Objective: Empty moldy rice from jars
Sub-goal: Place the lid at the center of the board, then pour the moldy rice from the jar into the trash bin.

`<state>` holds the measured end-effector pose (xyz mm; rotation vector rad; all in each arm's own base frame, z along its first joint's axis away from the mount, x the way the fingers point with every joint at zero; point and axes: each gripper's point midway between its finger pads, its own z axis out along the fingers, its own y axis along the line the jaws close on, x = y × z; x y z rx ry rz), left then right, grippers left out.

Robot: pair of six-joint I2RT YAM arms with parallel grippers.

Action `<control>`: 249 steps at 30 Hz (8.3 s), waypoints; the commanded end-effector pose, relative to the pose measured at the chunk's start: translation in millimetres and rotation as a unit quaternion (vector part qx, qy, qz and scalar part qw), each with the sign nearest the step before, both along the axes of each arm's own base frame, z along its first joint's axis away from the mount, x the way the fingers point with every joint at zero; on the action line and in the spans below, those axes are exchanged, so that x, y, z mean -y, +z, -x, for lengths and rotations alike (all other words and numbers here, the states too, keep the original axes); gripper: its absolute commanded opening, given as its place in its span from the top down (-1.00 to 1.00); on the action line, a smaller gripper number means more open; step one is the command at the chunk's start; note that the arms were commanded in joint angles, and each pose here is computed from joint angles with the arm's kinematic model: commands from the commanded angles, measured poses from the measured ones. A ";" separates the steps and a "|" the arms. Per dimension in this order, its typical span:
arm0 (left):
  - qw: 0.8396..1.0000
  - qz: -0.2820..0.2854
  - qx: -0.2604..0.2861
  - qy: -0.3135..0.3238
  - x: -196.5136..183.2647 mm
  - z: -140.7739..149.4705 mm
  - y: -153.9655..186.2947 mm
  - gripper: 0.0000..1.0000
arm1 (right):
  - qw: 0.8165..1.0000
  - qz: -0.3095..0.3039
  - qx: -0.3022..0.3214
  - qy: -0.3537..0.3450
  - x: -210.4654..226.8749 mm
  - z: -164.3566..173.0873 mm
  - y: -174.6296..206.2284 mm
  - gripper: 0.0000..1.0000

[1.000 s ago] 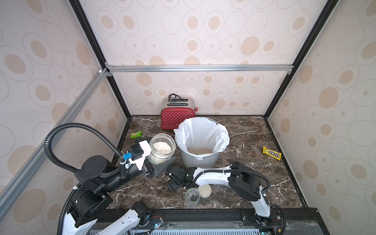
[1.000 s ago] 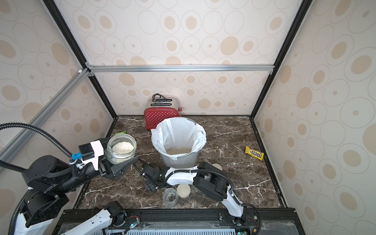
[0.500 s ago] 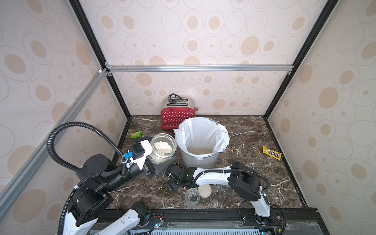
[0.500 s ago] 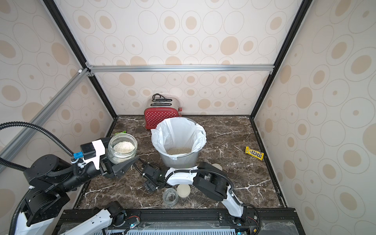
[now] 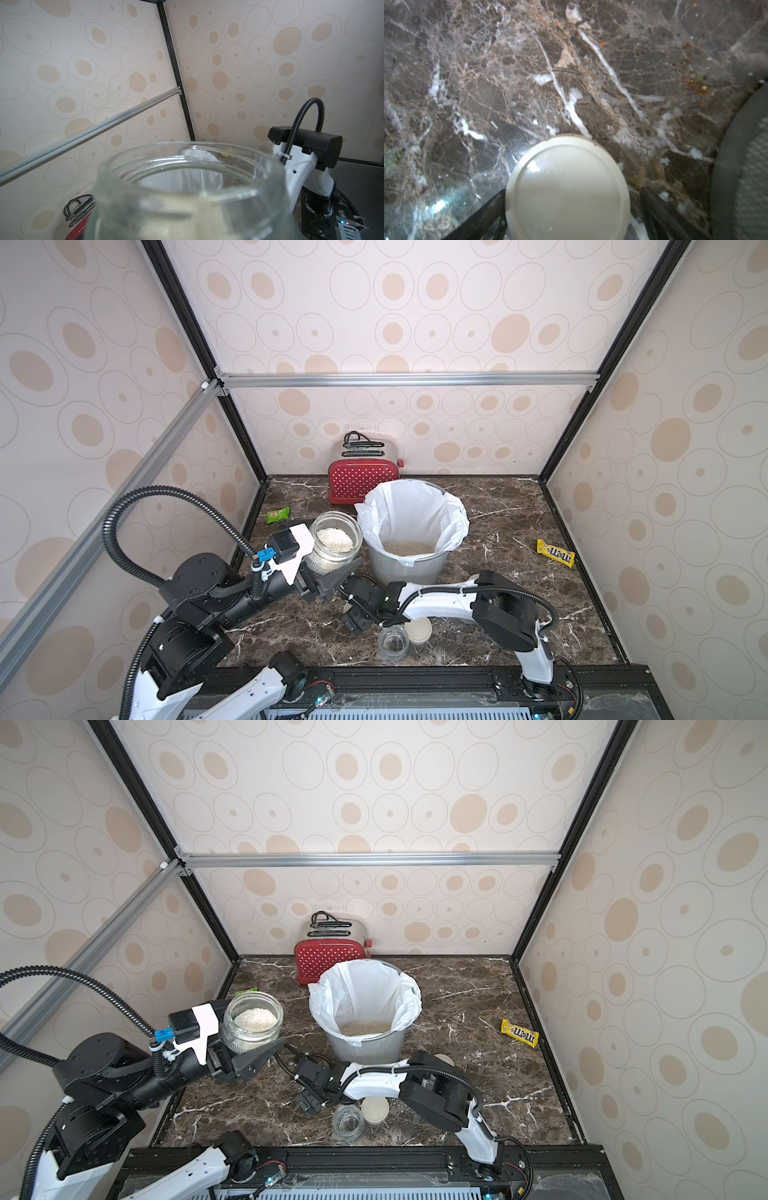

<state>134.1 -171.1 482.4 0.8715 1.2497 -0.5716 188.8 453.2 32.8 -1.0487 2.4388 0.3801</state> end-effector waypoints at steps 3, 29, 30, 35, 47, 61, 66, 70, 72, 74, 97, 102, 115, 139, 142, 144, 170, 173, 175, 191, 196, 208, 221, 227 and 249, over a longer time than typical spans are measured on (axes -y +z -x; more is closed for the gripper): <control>0.999 0.031 0.039 -0.006 -3.9 8.1 29.0 0.10 | 0.999 -0.024 0.023 0.017 2.6 12.6 46.7 -0.98; 0.999 -0.004 0.039 -0.018 21.8 -15.7 30.1 0.09 | 0.971 -0.201 0.112 0.061 108.8 83.8 233.6 -0.97; 0.999 -0.011 0.037 -0.016 23.2 -18.4 28.0 0.09 | 0.969 -0.203 0.122 0.065 113.9 83.4 242.6 -0.97; 0.997 -0.069 0.020 0.003 36.5 -44.5 7.4 0.06 | 0.958 -0.206 0.195 0.049 160.6 67.8 303.3 -0.98; 0.985 -0.169 -0.023 0.019 70.4 -125.8 -37.9 0.03 | 0.926 -0.274 0.257 0.038 211.4 -21.3 413.0 -0.87; 0.969 -0.234 -0.069 -0.028 96.2 -154.8 -72.1 0.00 | 0.913 -0.340 0.095 0.208 154.0 -57.3 408.3 -0.23; 0.967 -0.240 -0.074 -0.030 98.9 -159.4 -78.3 0.00 | 0.908 -0.350 0.071 0.219 146.6 -58.8 401.1 -0.15; 0.966 -0.242 -0.077 -0.036 101.4 -160.7 -81.4 0.00 | 0.907 -0.355 0.060 0.220 143.6 -60.2 396.7 -0.10; 0.967 -0.238 -0.077 -0.041 103.6 -160.7 -80.7 0.00 | 0.907 -0.355 0.056 0.218 142.7 -61.7 394.5 -0.05; 0.969 -0.233 -0.075 -0.043 105.2 -161.1 -78.2 0.00 | 0.909 -0.353 0.052 0.216 141.8 -64.0 390.3 -0.02; 0.974 -0.200 -0.077 -0.066 118.5 -164.3 -74.9 -0.05 | 0.903 -0.371 -0.002 0.216 113.5 -82.6 361.7 0.34; 0.975 -0.199 -0.075 -0.063 118.0 -164.6 -73.3 -0.11 | 0.907 -0.363 -0.011 0.214 113.0 -81.9 354.0 0.64; 0.979 -0.190 -0.076 0.012 95.7 -171.4 -75.0 -0.98 | 0.917 -0.357 0.002 0.179 117.4 -91.5 353.5 1.00; 0.967 0.126 -0.152 0.160 20.9 -147.8 -15.0 -0.98 | 0.906 -0.409 0.088 0.063 141.5 -120.0 396.4 1.00; 0.923 0.223 -0.222 0.220 0.6 -163.9 -14.5 -0.98 | 0.899 -0.422 0.104 0.054 145.3 -119.5 404.5 1.00; 0.898 0.275 -0.261 0.225 -2.6 -168.6 -13.3 -0.98 | 0.895 -0.429 0.110 0.048 147.3 -118.9 408.1 1.00; 0.550 0.600 -0.580 0.042 68.6 -230.7 -56.1 -0.98 | 0.867 -0.476 0.131 0.063 116.6 -103.6 421.3 1.00; 0.546 0.595 -0.589 0.034 76.1 -231.5 -55.5 -0.98 | 0.867 -0.477 0.129 0.062 113.7 -104.8 418.5 1.00; 0.542 0.593 -0.595 0.030 80.1 -230.9 -56.8 -0.98 | 0.867 -0.478 0.127 0.060 112.7 -106.9 416.2 1.00; 0.500 0.582 -0.640 -0.034 126.7 -226.8 -65.6 -0.98 | 0.864 -0.486 0.118 0.052 107.1 -112.7 408.2 1.00; 0.508 0.582 -0.632 -0.060 131.7 -227.5 -59.2 -0.98 | 0.867 -0.483 0.115 0.046 109.5 -111.8 402.6 1.00; 0.519 0.599 -0.609 -0.035 117.0 -228.1 -66.8 -0.35 | 0.868 -0.480 0.119 0.046 113.6 -107.7 404.2 1.00; 0.566 0.588 -0.577 -0.028 109.8 -228.5 -53.3 0.03 | 0.875 -0.466 0.126 0.023 121.0 -109.8 395.4 0.57; 0.612 0.567 -0.551 0.001 97.6 -227.9 -45.3 0.04 | 0.878 -0.452 0.155 -0.003 139.0 -105.6 393.8 -0.30; 0.719 0.483 -0.496 0.066 76.1 -223.7 -30.6 0.05 | 0.899 -0.281 0.170 -0.290 338.9 -0.4 265.7 -0.42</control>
